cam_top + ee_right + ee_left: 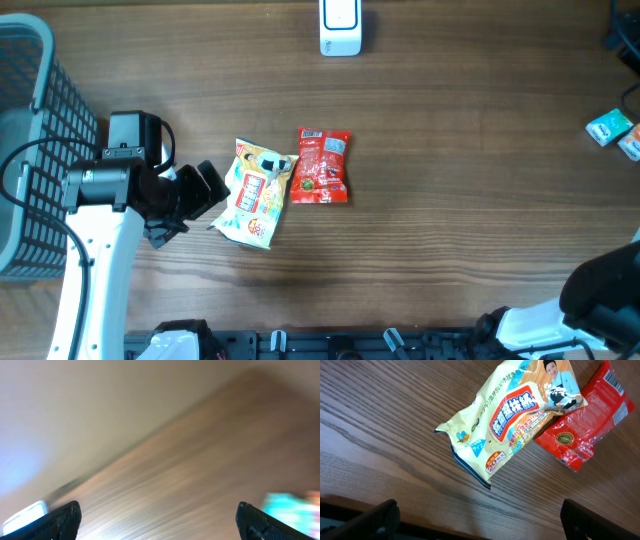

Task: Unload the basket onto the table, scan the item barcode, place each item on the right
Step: 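Move the right gripper toward the red snack bag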

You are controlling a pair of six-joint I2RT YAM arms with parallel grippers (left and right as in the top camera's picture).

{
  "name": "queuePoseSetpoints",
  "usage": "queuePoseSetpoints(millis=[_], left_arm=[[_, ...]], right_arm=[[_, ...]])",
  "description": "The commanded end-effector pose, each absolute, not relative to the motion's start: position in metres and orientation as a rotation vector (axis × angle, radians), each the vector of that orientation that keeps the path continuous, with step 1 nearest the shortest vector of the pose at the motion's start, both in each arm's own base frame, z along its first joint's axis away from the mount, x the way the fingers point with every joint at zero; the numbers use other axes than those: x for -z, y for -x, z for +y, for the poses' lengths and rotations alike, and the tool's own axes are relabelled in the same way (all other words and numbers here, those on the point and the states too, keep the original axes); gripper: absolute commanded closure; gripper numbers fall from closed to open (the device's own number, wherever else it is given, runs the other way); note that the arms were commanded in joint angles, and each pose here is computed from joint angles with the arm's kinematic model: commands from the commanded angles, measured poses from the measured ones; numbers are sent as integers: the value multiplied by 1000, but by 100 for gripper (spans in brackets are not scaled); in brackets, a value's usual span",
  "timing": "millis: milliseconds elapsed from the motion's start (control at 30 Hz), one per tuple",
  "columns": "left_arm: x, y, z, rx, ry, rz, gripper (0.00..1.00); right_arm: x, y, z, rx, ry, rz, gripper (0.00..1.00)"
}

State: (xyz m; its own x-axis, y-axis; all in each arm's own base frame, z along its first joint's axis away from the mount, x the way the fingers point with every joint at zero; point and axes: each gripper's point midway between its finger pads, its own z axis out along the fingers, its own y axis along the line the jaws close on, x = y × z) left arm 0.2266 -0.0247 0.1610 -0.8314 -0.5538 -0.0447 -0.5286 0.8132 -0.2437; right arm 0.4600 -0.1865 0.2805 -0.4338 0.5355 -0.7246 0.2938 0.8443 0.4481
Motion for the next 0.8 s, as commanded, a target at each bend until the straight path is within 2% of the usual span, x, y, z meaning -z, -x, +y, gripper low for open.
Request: queuePoseSetpoints(millis=[0,67,167,300,500,767], left_arm=[[-161,-226,-27,355,869,2886,0],[-161,-226,-27,355,869,2886,0],[-161,-226,-27,355,869,2886,0],[-161,-226,-27,355,869,2886,0],[-161,-226,-27,355,869,2886,0],[-161,-226,-27,355,869,2886,0]], right_arm=[[-286,-448,-69,-1014,-349,2102,1],[-269,-440,-42,-1075,-363,2189,0],[-243,-425,9,-1132,-225,2313,0],[-191,-401,70,-1007,-115,2572,0],[-146,-365,128,-846,67,2784,0],[-115,-341,176,-774,57,2881,0]])
